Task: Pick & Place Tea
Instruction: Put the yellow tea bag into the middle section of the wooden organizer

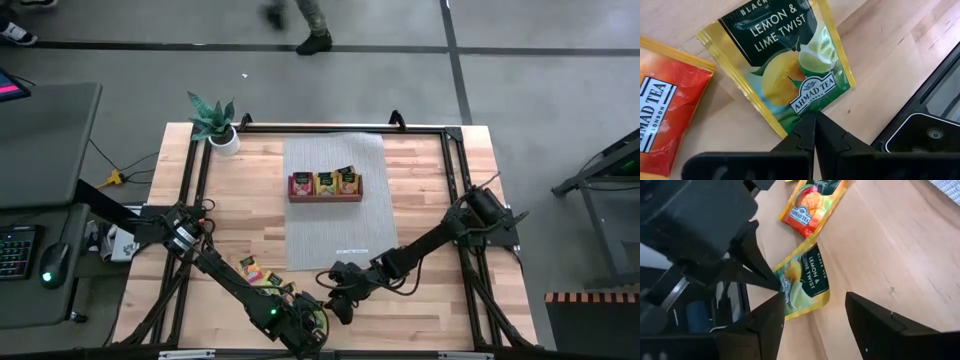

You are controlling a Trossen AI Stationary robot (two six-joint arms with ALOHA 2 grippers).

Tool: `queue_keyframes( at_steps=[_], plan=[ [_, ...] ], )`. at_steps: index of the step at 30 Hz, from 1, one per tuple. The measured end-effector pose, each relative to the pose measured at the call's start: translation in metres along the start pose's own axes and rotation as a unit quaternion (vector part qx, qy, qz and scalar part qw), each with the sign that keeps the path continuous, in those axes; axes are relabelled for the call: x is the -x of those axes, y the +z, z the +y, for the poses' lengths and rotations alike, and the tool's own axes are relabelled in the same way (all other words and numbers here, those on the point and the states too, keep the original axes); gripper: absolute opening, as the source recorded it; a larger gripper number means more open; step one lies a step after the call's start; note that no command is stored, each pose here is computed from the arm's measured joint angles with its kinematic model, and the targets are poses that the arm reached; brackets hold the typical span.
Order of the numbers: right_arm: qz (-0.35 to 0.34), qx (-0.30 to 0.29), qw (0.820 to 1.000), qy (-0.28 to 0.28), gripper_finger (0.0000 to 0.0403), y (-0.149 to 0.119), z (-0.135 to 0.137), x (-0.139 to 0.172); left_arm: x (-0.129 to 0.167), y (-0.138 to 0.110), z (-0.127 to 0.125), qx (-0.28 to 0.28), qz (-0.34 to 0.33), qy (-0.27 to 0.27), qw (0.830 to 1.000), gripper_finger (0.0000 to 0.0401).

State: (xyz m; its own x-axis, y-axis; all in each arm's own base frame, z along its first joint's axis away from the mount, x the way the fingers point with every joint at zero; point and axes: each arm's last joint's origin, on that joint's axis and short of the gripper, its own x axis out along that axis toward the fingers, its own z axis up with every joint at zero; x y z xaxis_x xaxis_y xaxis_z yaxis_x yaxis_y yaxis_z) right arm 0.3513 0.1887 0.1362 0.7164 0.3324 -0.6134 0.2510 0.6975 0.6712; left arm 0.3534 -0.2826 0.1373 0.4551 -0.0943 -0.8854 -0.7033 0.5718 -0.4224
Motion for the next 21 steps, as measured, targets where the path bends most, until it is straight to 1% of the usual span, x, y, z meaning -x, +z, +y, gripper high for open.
queue_keyframes(
  at_steps=[5, 9, 13, 21],
  plan=[
    [0.004, -0.028, 1.000, 0.001, 0.0204, -0.001, -0.001, -0.002, 0.000, 0.000, 0.000, 0.000, 0.000, 0.000, 1.000, 0.0000],
    [0.028, -0.061, 0.998, -0.003, 0.0204, -0.008, -0.011, -0.014, 0.000, 0.000, 0.000, 0.000, 0.001, 0.000, 1.000, 0.0000],
    [0.022, -0.068, 0.997, 0.010, 0.0204, -0.011, -0.013, -0.023, 0.000, 0.000, 0.000, 0.000, 0.002, 0.000, 1.000, 0.0000],
    [0.015, -0.072, 0.997, 0.024, 0.0204, -0.010, -0.012, -0.024, 0.000, 0.000, 0.000, 0.000, 0.009, 0.000, 1.000, 0.0000]
  ],
)
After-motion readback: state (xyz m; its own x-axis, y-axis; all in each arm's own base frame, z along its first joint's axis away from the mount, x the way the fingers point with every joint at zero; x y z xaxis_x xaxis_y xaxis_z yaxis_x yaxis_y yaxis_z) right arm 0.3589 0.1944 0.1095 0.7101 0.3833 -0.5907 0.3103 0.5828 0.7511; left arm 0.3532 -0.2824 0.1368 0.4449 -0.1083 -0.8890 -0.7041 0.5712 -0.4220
